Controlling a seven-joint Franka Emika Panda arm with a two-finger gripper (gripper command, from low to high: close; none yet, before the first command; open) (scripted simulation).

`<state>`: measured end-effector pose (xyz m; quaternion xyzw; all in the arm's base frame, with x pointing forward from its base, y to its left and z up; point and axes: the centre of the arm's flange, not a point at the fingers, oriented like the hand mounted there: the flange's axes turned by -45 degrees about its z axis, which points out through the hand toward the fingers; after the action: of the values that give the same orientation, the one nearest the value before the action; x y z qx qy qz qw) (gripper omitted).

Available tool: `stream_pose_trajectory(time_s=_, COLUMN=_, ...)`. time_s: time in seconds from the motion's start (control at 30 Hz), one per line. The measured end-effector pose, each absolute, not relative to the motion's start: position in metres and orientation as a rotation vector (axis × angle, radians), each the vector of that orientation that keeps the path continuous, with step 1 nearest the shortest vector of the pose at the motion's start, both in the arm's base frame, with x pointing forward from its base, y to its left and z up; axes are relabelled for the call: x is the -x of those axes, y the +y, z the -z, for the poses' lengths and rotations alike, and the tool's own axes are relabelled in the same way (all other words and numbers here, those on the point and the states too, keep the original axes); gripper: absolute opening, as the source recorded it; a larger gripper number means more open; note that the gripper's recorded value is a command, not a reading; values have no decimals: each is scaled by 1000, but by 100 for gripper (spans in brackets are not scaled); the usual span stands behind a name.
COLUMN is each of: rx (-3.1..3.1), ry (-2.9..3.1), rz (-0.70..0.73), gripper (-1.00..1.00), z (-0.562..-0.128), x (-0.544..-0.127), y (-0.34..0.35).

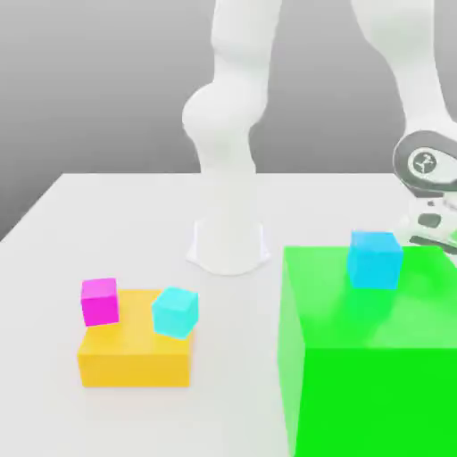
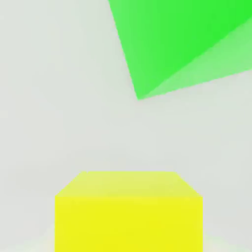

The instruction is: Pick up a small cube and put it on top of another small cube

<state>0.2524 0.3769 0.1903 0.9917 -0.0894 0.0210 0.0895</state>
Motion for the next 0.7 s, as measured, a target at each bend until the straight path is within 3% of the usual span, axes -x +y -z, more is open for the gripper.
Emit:
stream_pose_trajectory(time_s=0.3, rx=-3030, ry=101, rz=-133, gripper=-100, z=-216, x=-285, y=413)
stream_pose_trajectory(time_s=0.53, rx=-3099, ry=289, rz=-312, gripper=-100, z=-272, x=-337, y=423)
stream_pose_trajectory(time_s=0.7, rx=-3125, ry=-57, rz=-425, gripper=-100, z=-322, x=-397, y=361)
